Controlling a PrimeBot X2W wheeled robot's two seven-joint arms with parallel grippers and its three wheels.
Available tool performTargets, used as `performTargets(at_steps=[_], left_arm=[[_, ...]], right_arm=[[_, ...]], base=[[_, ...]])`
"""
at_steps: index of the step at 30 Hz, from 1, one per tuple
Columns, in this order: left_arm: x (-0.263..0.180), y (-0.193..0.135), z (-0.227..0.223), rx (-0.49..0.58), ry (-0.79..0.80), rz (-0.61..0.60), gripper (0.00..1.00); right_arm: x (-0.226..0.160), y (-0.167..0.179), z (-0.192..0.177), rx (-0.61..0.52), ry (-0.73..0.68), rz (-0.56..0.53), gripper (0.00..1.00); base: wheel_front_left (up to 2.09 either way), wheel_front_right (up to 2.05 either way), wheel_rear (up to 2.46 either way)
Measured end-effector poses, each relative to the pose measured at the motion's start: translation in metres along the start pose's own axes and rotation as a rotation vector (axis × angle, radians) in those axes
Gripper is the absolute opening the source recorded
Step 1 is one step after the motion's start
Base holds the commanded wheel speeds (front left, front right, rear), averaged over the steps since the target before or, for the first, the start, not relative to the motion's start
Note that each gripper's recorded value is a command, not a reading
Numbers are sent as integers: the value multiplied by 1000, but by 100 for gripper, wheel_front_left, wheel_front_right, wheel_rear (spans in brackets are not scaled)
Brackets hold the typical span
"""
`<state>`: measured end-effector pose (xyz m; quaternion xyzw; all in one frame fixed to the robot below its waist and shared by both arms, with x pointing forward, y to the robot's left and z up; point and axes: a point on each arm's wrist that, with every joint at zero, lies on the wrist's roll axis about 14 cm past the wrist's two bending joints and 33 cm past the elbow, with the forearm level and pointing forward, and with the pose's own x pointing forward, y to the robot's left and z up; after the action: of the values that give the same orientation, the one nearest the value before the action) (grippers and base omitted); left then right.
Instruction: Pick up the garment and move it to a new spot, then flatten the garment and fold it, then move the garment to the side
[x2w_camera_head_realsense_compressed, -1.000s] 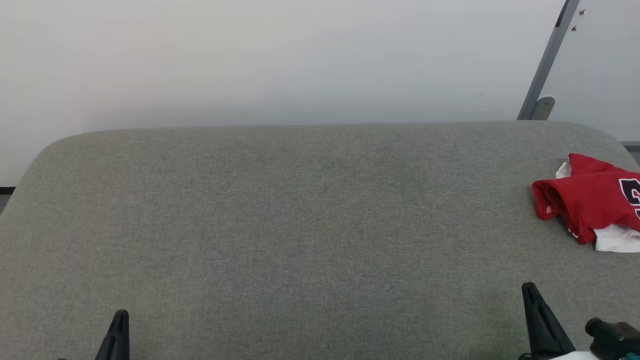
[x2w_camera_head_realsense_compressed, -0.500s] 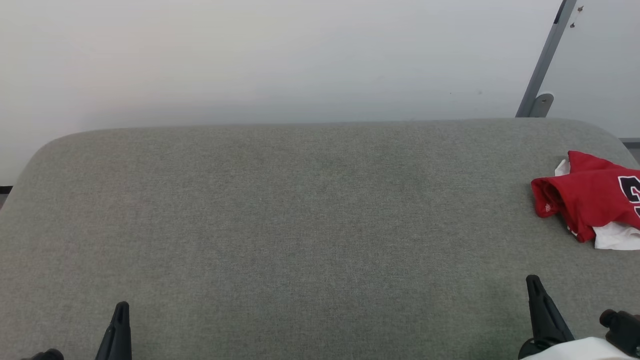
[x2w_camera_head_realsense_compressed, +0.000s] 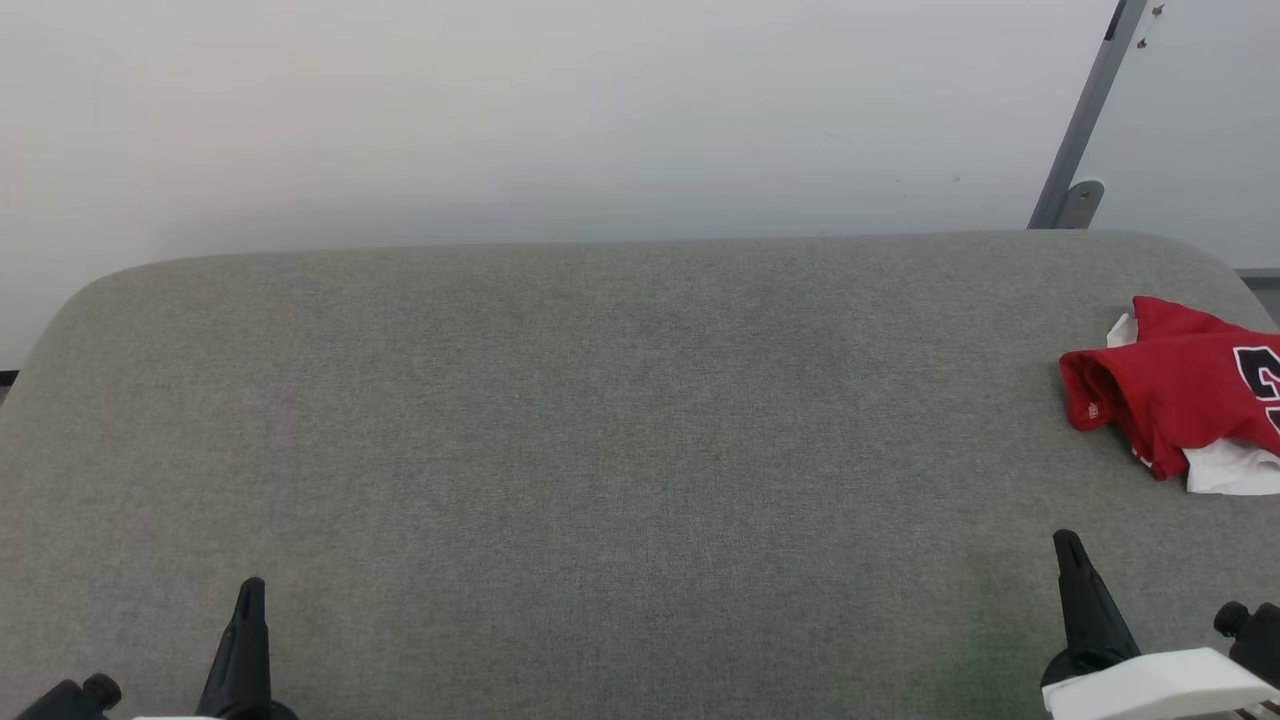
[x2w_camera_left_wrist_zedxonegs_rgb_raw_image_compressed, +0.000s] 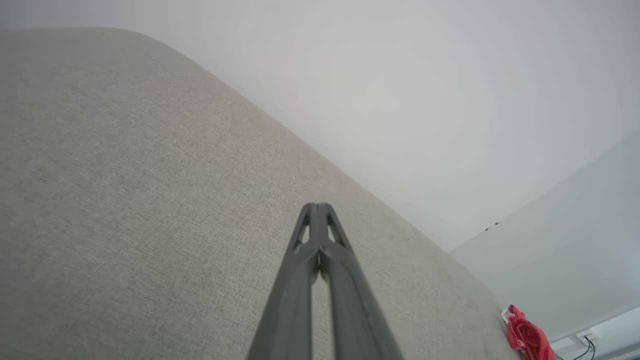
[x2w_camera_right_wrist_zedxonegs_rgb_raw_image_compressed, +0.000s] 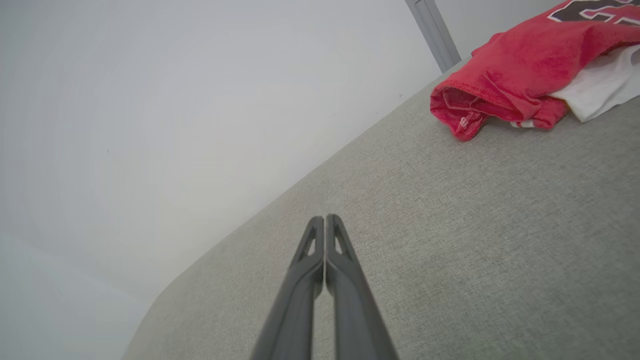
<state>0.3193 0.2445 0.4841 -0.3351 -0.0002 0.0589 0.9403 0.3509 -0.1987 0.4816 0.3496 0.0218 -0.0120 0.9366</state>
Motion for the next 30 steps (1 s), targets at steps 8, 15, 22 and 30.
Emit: performTargets(at_steps=[8,15,22,30], left_arm=[[7,-3,-3,-105,8,7,0],[14,-7,-3,-201,12,5,0],[20,-12,-5,-287,19,3,0],[26,-16,-6,-371,26,-2,0]], right_arm=[[5,1,2,103,0,-7,0],[9,2,5,198,-4,-12,0],[12,2,6,274,-3,-14,0],[15,3,6,357,-1,-14,0]], base=[[0,0,0],[0,0,0],[0,0,0],[0,0,0]])
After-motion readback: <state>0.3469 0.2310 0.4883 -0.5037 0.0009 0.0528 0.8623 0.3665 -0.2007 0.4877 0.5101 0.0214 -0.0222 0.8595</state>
